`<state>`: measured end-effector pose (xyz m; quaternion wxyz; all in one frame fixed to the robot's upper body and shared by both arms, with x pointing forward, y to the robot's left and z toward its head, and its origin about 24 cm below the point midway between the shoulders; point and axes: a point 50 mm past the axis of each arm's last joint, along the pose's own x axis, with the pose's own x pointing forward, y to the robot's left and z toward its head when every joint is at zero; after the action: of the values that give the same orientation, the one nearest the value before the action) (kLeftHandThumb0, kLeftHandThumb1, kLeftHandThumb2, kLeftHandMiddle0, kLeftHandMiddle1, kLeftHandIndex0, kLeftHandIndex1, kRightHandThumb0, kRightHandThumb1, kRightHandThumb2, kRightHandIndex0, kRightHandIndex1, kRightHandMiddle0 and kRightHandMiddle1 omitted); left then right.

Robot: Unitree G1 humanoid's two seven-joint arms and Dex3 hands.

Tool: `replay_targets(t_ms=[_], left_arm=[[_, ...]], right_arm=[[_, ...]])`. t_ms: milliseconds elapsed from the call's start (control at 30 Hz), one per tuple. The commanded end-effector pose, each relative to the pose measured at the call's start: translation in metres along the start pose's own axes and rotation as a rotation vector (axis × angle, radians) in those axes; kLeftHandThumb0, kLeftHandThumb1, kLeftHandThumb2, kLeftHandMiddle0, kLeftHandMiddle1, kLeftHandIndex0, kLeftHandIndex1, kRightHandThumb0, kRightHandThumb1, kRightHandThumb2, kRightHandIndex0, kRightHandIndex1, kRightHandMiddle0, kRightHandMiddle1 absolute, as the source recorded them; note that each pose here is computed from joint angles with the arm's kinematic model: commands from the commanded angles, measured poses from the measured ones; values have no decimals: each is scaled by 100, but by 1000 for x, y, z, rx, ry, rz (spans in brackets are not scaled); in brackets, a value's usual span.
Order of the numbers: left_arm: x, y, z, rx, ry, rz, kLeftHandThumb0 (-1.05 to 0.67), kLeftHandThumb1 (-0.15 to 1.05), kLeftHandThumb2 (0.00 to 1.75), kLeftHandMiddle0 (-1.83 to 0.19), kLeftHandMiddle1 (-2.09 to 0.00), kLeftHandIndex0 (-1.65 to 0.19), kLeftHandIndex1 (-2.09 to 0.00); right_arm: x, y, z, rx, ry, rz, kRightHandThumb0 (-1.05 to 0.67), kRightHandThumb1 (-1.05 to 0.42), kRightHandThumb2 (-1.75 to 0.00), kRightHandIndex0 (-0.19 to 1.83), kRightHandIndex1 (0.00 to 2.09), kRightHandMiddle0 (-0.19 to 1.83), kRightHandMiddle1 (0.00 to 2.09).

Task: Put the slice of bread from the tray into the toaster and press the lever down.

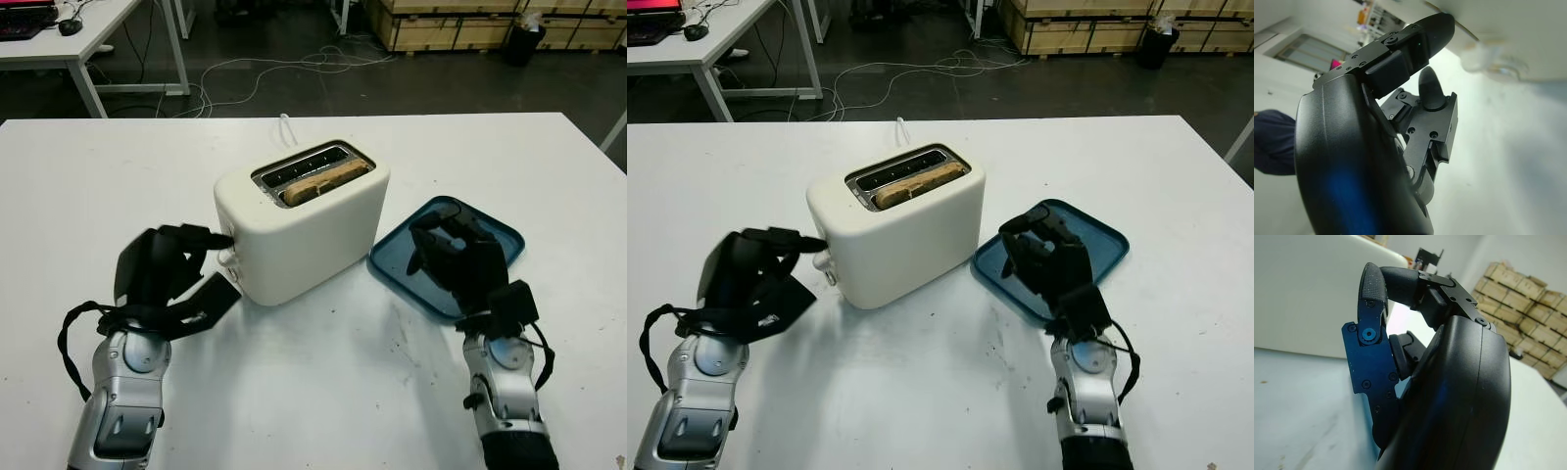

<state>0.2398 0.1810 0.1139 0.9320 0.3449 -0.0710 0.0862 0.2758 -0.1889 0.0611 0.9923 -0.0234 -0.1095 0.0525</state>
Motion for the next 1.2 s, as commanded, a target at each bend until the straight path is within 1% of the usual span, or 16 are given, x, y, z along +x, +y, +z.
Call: replay_targets(t_ms=[0,33,67,133,200,267,400,567,700,900,1000,1167], left_arm=[[1,7,29,-99,-137,32,-1,92,74,-95,-175,-66,-140],[0,8,29,-114,-132,34,-1,92,73,-94,-175,-58,-157],[0,10,29,-131,-127,39,-2,92,72,-94,-175,-55,-166],[-2,14,29,-141,-127,49,-3,91,68,-93,-175,-54,-173],[-2,17,29,-148,-124,62,-4,90,65,-91,-175,-53,-174],[-3,19,29,-151,-128,74,-3,88,62,-91,-175,-53,-174],[-4,21,25,-154,-111,58,1,87,60,-95,-175,-54,-175],[-2,25,16,-111,-77,6,-1,89,56,-97,-175,-59,-175],[1,30,9,-44,-53,-8,-1,91,51,-93,-175,-59,-175],[7,36,-2,98,-9,-71,4,92,49,-90,-175,-57,-175],[10,38,-6,150,22,-101,5,92,47,-89,-175,-55,-175],[13,40,-5,170,14,-92,2,92,44,-90,-175,-57,-175]], right_arm=[[6,-8,5,-20,-33,4,-48,-92,-34,80,175,54,170],[8,-11,6,-34,-34,6,-49,-92,-34,79,175,54,168],[10,-14,8,-47,-37,9,-50,-92,-34,78,175,54,167],[14,-19,10,-56,-38,19,-51,-92,-33,76,175,53,164],[16,-24,12,-64,-47,32,-50,-92,-33,75,175,53,161],[19,-27,14,-80,-60,40,-49,-92,-33,74,175,57,152],[22,-31,17,-123,-62,31,-47,-92,-35,76,175,62,145],[24,-40,17,-168,-27,10,-45,-92,-38,84,175,62,165],[25,-48,18,-197,-21,22,-44,-92,-38,88,175,63,173],[28,-57,24,-297,-19,32,-44,-92,-39,89,175,64,175],[30,-61,26,-311,-26,45,-42,-92,-40,85,175,59,175],[32,-61,28,-332,-42,67,-43,-92,-40,84,175,56,175]])
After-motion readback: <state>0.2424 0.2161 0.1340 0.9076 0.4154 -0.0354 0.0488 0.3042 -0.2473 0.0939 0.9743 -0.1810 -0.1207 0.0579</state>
